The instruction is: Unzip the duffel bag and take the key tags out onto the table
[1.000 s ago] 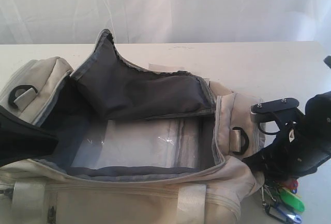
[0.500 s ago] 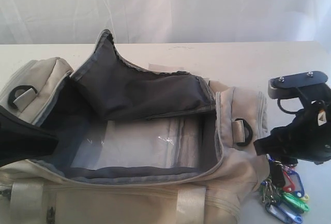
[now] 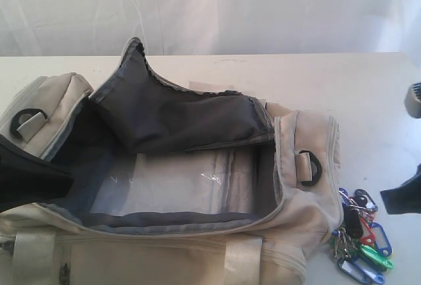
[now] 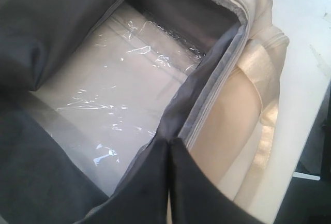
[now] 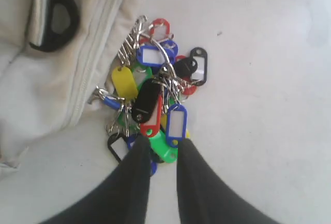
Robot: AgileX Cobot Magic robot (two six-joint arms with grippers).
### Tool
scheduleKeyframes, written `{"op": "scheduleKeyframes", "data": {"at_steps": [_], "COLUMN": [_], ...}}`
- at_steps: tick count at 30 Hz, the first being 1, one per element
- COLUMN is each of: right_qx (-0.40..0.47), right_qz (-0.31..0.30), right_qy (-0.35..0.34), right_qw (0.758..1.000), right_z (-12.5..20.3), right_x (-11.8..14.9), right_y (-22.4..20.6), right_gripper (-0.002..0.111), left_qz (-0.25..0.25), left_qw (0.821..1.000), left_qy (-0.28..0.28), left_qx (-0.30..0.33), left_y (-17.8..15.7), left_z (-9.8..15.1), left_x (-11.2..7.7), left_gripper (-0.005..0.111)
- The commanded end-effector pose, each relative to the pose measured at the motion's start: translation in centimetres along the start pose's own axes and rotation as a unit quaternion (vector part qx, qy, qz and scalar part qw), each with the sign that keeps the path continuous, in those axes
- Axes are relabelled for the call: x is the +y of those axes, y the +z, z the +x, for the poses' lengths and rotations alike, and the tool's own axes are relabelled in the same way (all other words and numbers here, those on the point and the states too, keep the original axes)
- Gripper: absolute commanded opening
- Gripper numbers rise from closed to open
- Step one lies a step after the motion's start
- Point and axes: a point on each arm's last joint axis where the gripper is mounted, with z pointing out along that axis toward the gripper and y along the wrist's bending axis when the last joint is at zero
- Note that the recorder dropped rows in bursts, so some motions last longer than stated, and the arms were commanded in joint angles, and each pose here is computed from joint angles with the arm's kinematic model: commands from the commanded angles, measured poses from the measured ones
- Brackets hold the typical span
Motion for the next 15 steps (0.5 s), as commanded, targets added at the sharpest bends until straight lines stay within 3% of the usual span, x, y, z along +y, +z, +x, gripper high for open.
{"op": "scheduleKeyframes", "data": {"at_steps": [1,4,9,15], "right_qx": [-0.062,-0.099,-0.155,-0.194], "right_qz": [0.004,0.006,0.003,-0.005], "right_qy": [-0.012,-0.034,-0.032,-0.022], "right_qw": [0.998,0.995,0.987,0.981], "right_z": [1.0,1.6,2.3,2.9], "right_x": [-0.3,-0.4,-0.5,-0.3], "right_y": [-2.8,-4.1,-4.6,-4.5], "right_gripper": [0.005,0.0,0.0,0.0], "left_qz": [0.0,-0.006,-0.004,-0.006], "left_qw": [1.0,1.0,0.999,0.999], "left_qy": [0.011,0.018,-0.026,-0.027], "left_qx": [0.009,0.016,0.02,0.018], "left_y": [-0.1,-0.1,-0.1,-0.1], "left_z": [0.3,0.4,0.5,0.4], "left_x": [-0.1,0.0,-0.1,0.0], "left_gripper": [0.0,0.0,0.0,0.0]}}
